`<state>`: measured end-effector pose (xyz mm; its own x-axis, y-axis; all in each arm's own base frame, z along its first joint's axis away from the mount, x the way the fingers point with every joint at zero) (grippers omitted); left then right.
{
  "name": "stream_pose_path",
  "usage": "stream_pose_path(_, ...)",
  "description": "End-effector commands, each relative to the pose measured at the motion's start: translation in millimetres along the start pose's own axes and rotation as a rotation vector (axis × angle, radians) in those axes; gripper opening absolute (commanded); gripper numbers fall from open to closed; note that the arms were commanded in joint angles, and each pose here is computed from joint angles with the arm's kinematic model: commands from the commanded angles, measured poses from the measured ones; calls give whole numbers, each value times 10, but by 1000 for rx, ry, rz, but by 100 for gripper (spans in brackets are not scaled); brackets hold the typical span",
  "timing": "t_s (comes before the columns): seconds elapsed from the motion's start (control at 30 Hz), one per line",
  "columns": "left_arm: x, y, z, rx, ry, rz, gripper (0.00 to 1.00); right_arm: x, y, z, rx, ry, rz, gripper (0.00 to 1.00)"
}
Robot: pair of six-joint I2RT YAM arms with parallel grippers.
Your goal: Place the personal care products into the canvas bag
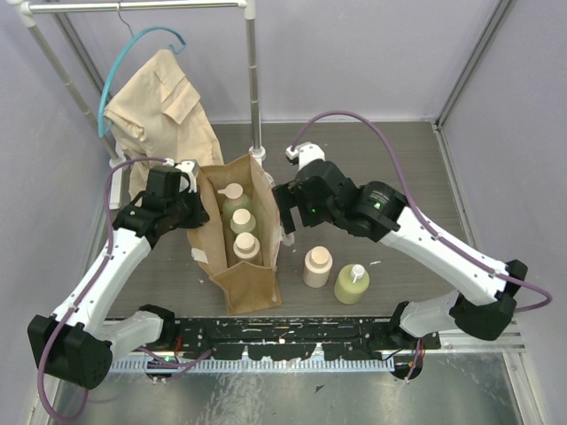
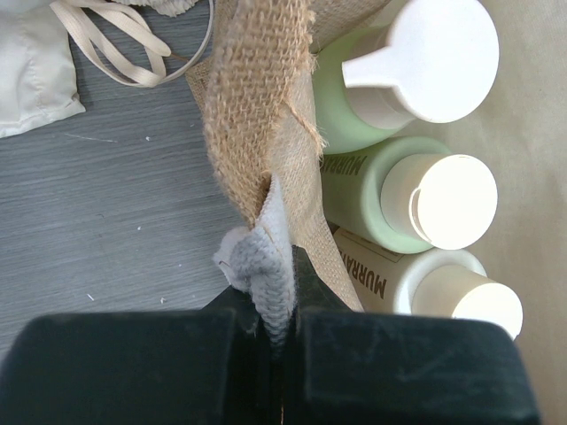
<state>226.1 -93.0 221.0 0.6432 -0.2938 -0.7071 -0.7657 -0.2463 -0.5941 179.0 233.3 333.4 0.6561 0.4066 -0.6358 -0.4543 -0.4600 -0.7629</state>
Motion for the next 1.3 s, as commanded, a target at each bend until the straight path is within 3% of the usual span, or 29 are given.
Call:
stream_pose_path(0.0,43,65,35,-2,-7,28,0,-60,325,-153,34,113,91,100)
stream_pose_path(0.3,7,71,37,3,-7,26,0,133,924,-96,62,97,250,100)
stream_pose_path(0.67,-5,80,47,3,-12,26,0,464,1270,99,82,-56,328,100)
stream_pose_path(1.07,14,83,54,5,-17,30,0,795,1632,164,71,-82,454,100)
stream_pose_path(1.2,20,83,54,4,-17,31,0,813,1693,161,64,-74,484,88)
stream_pose_path(1.27,23,86,55,3,-15,32,0,817,1711,157,60,-69,495,72)
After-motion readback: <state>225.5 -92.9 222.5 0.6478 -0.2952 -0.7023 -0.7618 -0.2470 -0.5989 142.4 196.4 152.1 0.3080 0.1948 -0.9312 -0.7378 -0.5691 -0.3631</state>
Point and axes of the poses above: each gripper's point midway between its finger pads, its own x axis out along the fingers, its own z axis along the line the jaws close on, y = z × x, the point moved 7 cm from there along -x, back along the fingers, and after that the axes turned 14 degrees about -x, right-handed, at the moved point
